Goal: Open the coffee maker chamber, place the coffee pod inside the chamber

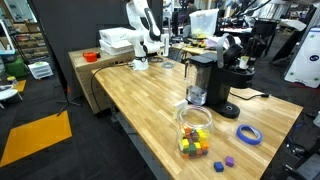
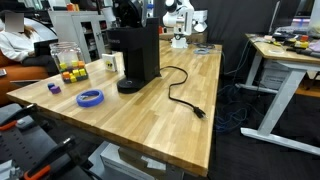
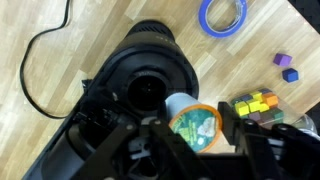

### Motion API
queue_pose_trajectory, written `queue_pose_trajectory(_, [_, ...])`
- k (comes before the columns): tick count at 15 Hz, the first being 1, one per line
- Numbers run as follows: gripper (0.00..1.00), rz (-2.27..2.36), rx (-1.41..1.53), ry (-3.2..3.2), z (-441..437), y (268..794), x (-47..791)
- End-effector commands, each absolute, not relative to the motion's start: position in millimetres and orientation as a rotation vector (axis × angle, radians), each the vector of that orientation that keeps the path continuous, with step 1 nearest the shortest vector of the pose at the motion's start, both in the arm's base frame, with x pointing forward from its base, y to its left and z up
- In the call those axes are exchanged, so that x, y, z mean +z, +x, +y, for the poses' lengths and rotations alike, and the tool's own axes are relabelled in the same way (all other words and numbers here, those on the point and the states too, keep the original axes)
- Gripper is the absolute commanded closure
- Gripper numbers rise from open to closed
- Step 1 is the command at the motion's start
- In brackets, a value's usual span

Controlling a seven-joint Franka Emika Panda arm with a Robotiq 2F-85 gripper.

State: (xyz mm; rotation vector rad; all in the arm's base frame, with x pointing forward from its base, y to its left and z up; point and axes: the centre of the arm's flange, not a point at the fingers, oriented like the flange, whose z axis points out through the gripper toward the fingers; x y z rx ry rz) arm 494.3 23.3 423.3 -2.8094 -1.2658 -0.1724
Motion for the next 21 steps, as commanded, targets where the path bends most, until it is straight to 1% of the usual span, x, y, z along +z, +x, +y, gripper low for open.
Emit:
queue_pose_trajectory(1, [0.72, -1.221, -0.117, -2.831, 16.9, 511.3, 424.3])
queue_pose_trajectory(12, [0.72, -1.159, -0.074, -2.852, -0.5, 523.6, 405.7])
queue_pose_trajectory(21, [0.72, -1.156, -0.053, -2.829, 4.9, 527.4, 387.3])
